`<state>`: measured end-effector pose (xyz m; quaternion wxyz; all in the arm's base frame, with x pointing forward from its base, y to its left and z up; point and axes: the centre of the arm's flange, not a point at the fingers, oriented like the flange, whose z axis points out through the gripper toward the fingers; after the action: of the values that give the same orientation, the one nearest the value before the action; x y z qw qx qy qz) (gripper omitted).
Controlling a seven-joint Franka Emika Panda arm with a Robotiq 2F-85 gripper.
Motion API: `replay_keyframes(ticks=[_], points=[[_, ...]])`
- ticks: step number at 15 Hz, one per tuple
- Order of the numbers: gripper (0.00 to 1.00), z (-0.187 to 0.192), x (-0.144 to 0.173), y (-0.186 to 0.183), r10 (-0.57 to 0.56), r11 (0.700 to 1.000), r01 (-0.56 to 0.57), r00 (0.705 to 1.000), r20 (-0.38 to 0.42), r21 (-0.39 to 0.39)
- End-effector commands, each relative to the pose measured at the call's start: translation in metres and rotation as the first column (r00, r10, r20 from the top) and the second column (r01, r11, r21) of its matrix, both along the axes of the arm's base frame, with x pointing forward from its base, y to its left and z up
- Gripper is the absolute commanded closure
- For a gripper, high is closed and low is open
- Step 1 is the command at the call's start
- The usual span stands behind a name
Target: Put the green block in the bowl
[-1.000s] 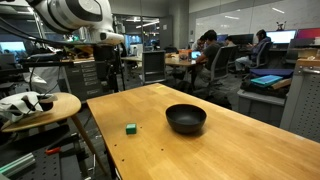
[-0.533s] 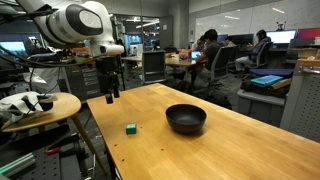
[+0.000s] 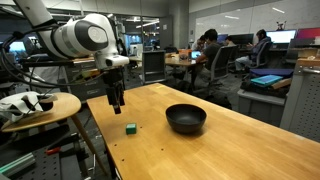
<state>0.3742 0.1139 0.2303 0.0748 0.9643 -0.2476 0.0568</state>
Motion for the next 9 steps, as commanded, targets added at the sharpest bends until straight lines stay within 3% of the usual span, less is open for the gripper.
replay_keyframes(ticks=[1,9], points=[[0.0,-0.023,0.011,-0.004,0.043,0.999,-0.044,0.998,0.039,0.017],[0.0,-0.062,0.012,-0.018,0.081,0.995,-0.084,0.996,0.048,0.055]])
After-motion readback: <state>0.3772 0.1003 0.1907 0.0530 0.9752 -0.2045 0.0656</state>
